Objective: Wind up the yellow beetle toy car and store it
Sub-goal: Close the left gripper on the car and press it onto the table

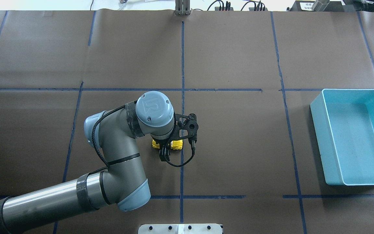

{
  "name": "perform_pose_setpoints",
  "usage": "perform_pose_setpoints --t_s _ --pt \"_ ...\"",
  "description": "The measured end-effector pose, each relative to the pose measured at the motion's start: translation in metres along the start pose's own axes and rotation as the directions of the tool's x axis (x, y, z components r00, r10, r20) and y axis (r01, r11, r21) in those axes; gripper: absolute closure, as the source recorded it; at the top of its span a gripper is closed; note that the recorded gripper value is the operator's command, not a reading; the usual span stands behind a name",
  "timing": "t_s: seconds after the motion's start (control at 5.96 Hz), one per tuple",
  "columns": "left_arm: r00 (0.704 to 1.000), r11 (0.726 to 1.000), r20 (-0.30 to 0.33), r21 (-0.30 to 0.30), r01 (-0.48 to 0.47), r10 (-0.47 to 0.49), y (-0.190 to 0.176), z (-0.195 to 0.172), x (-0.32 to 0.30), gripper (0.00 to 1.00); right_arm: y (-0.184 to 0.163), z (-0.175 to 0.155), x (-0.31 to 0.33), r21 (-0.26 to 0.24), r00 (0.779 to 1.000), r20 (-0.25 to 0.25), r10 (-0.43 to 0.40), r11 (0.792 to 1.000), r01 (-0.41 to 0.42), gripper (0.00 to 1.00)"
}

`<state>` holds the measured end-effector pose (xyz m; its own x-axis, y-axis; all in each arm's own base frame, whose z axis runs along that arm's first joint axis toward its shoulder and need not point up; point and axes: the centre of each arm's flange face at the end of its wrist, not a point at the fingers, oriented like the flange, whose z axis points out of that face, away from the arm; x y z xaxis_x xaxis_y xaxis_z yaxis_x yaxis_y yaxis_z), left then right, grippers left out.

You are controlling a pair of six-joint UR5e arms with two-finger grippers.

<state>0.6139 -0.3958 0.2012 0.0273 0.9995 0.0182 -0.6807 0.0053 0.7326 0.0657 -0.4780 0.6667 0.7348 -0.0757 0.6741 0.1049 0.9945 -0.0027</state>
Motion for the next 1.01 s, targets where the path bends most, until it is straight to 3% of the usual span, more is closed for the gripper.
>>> perform_pose_setpoints --t_s 0.67,1.01 --pt "1.000 1.000 -0.002 0.001 -0.003 0.003 -0.018 0.018 -0.011 0.00 0.000 0.001 0.001 -0.002 1.000 0.000 0.003 1.000 -0.003 0.00" --pt "1.000 1.000 -0.004 -0.003 -0.006 0.006 -0.019 0.021 -0.011 0.14 0.000 0.001 0.001 -0.002 1.000 0.000 0.003 1.000 -0.003 0.00"
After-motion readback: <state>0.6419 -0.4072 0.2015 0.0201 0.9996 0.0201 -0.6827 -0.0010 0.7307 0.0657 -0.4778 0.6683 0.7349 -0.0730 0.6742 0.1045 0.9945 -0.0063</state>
